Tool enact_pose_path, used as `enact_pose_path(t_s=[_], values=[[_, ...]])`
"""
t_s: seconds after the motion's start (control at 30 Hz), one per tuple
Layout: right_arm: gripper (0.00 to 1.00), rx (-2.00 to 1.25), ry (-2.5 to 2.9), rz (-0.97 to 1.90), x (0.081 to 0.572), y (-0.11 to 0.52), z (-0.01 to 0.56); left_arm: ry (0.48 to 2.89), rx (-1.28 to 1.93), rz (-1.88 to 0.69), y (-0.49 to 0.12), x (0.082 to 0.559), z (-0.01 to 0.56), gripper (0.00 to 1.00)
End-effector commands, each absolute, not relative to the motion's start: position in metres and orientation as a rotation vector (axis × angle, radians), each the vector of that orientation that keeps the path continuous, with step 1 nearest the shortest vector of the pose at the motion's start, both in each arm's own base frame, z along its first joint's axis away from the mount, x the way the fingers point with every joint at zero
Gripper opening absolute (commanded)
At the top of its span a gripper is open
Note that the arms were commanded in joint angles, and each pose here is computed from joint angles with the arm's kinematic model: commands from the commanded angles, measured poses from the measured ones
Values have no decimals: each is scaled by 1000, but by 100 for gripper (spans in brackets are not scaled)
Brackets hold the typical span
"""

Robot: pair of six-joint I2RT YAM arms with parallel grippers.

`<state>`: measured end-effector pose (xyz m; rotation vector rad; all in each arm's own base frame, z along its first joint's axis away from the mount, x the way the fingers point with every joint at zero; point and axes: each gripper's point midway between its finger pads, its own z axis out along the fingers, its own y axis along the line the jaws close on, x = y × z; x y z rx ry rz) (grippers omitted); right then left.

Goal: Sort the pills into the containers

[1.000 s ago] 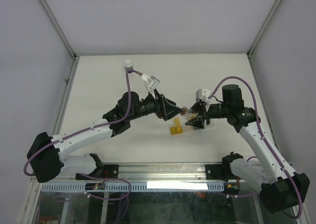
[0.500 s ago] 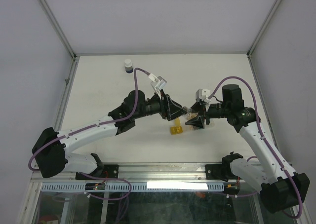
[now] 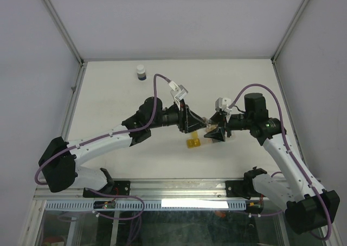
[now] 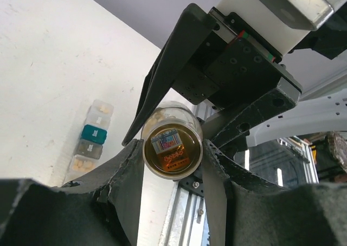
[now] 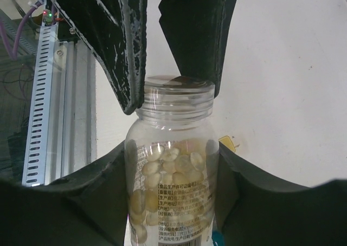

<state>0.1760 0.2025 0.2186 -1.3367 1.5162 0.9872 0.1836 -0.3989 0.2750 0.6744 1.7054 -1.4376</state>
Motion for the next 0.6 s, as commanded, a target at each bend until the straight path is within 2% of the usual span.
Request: enact_pose_path(t_s=[0.0,0.1,0.23,0.47,0.5,0.57], values=[[0,-1347,1418,943,184,206,240,1524,974,-1560,-412,147,299,18],[0,-1347,1417,942,183,206,241,1433,1171,-1514,-415,140,284,17],[0,-1344,1415,939,183,205,242,1318,1406,-1319,-415,149,254,18],[0,-1345,1408,937,182,205,243,956,1645,-1173,-408,151,258,22],[0,-1345,1407,935,182,205,244,940,1657,-1189,-406,153,260,27],[0,-1345,1405,933,182,204,244,933,1656,-1198,-407,158,263,46]])
